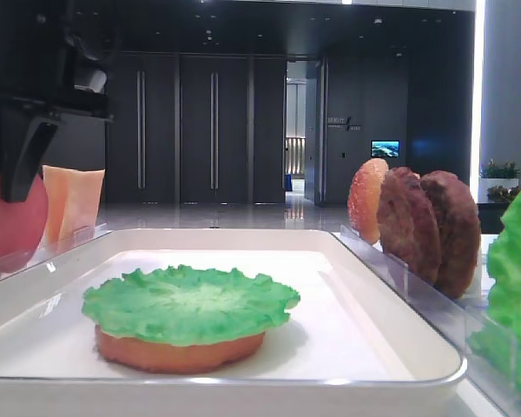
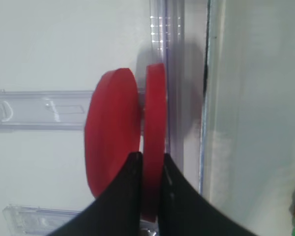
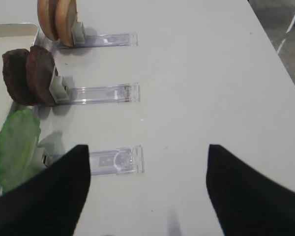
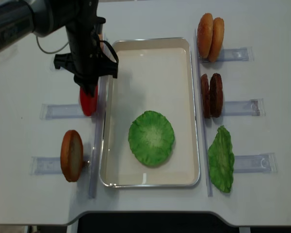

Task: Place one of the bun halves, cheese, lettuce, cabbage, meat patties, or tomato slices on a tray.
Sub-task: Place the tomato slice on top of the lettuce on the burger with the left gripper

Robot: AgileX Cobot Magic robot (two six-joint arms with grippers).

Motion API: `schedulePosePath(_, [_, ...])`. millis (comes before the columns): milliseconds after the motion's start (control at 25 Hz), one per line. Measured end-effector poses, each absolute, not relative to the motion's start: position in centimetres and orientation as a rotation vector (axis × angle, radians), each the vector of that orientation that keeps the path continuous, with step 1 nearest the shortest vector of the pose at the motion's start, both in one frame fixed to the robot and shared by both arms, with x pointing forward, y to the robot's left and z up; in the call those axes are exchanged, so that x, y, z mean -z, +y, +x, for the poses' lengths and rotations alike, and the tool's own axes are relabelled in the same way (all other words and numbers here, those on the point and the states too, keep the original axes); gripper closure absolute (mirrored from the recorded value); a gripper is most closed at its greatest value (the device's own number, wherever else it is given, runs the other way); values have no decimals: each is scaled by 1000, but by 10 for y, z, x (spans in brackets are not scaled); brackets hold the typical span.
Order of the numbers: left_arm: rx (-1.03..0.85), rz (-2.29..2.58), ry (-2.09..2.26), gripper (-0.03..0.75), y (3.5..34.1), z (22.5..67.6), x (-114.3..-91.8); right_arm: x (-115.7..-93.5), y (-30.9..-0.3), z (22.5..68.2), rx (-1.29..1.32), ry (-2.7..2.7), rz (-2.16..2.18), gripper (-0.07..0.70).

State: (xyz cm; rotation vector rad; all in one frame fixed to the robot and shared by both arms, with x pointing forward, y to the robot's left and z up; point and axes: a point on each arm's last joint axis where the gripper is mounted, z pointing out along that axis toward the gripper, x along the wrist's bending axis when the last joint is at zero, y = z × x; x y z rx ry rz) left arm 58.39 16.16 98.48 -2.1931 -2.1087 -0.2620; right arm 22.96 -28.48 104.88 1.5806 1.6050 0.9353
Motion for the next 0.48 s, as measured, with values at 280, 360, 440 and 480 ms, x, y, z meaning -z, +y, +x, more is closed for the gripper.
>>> schedulePosePath(280, [207, -2215, -2160, 669, 156, 585, -996, -1049, -285, 230, -935, 1605, 1581, 155])
schedulePosePath(360, [195, -2223, -2177, 669, 155, 583, -1000, -1049, -285, 230, -935, 1605, 1581, 155])
schedulePosePath(440, [173, -2235, -2206, 670, 155, 580, -1008, -1049, -285, 230, -935, 1605, 1581, 155])
schedulePosePath(480, [163, -2247, -2222, 670, 154, 578, -1014, -1049, -285, 230, -935, 1605, 1581, 155])
